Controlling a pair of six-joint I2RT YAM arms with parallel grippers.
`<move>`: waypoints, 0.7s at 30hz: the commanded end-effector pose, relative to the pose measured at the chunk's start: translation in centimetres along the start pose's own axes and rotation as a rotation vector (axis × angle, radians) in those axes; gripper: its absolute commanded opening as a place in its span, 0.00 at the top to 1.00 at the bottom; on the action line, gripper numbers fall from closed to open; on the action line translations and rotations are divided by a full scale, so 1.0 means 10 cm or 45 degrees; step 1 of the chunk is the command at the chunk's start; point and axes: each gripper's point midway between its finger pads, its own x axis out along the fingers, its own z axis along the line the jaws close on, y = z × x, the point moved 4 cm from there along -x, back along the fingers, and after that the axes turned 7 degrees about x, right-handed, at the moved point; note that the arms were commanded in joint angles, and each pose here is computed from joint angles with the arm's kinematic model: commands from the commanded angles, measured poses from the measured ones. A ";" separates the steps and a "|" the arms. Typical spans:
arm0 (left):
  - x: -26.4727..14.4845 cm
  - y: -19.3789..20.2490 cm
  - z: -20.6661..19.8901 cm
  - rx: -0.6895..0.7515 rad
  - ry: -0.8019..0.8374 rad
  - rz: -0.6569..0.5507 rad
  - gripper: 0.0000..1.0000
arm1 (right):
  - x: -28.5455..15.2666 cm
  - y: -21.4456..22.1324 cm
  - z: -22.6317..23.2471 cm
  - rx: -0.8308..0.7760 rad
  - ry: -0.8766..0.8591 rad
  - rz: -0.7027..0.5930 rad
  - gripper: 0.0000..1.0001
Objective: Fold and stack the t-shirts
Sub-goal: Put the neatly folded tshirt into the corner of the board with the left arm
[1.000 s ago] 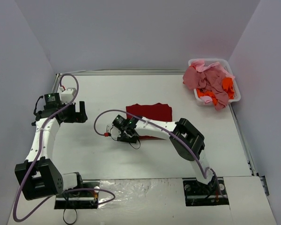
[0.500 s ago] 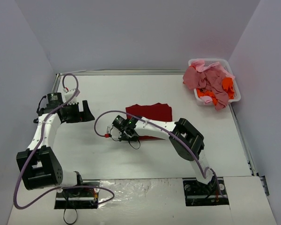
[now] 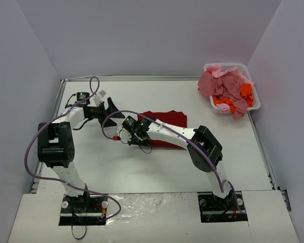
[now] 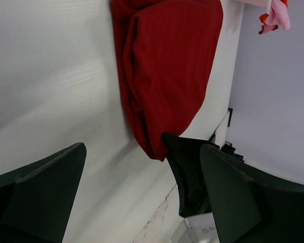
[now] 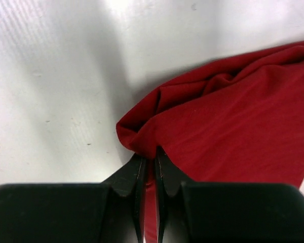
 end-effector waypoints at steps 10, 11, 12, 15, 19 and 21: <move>0.44 0.24 -0.19 -0.137 0.134 0.154 0.06 | -0.21 -0.11 -0.32 0.066 0.008 -0.052 1.00; 0.45 0.28 -0.19 -0.143 0.128 0.159 0.06 | -0.21 -0.11 -0.31 0.069 0.000 -0.049 1.00; 0.46 0.29 -0.19 -0.152 0.125 0.159 0.06 | -0.21 -0.13 -0.34 0.075 0.003 -0.055 1.00; 0.50 0.34 -0.19 -0.182 0.113 0.150 0.06 | -0.19 -0.14 -0.34 0.078 -0.004 -0.048 1.00; 0.59 0.39 -0.16 -0.222 0.122 0.159 0.06 | -0.19 -0.15 -0.34 0.079 -0.007 -0.043 1.00; 0.63 0.38 -0.16 -0.223 0.112 0.160 0.06 | -0.17 -0.15 -0.34 0.078 -0.008 -0.035 1.00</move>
